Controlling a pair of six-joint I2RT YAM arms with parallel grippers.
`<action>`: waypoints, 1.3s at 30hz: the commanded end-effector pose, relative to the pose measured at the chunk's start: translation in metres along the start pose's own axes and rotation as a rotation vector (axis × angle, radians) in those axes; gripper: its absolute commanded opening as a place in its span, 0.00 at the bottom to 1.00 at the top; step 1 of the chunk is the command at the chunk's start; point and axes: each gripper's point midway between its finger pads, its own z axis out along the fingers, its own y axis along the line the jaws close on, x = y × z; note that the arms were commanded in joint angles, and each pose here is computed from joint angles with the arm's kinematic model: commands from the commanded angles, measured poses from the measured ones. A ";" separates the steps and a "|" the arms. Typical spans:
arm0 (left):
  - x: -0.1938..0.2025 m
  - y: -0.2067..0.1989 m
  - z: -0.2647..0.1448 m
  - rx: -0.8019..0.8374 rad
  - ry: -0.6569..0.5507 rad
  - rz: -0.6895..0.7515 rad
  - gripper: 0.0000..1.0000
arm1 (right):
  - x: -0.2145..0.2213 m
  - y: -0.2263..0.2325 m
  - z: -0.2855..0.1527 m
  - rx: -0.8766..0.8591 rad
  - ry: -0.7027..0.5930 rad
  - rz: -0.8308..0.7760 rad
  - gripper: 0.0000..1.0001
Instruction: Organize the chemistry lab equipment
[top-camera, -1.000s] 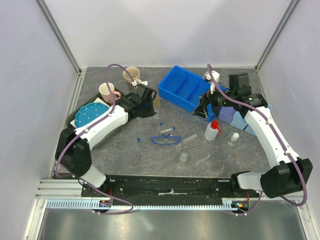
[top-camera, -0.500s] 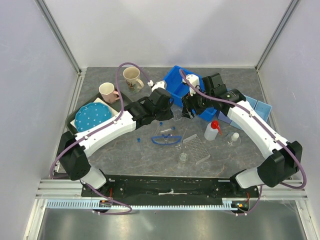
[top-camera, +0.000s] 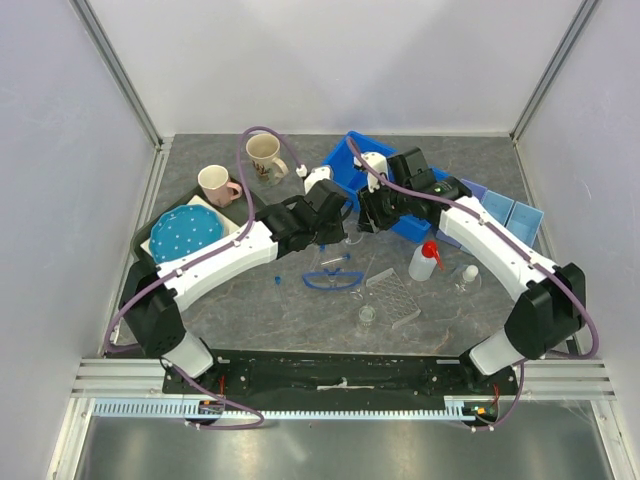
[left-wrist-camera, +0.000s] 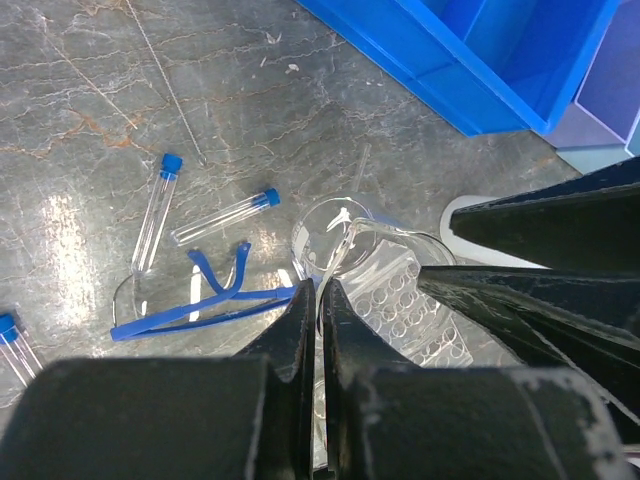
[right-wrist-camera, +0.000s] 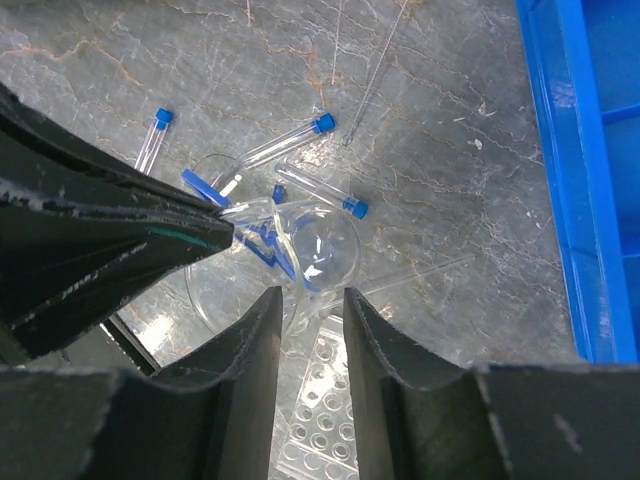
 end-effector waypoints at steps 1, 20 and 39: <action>-0.023 -0.019 -0.006 0.018 -0.079 -0.051 0.02 | -0.004 -0.005 0.010 0.034 0.002 0.002 0.37; -0.032 -0.039 -0.036 0.248 -0.165 0.078 0.74 | -0.035 -0.001 0.010 -0.002 -0.056 0.000 0.02; -0.050 0.094 -0.054 0.237 -0.239 0.464 0.99 | -0.178 -0.142 0.070 0.247 -0.242 -0.167 0.06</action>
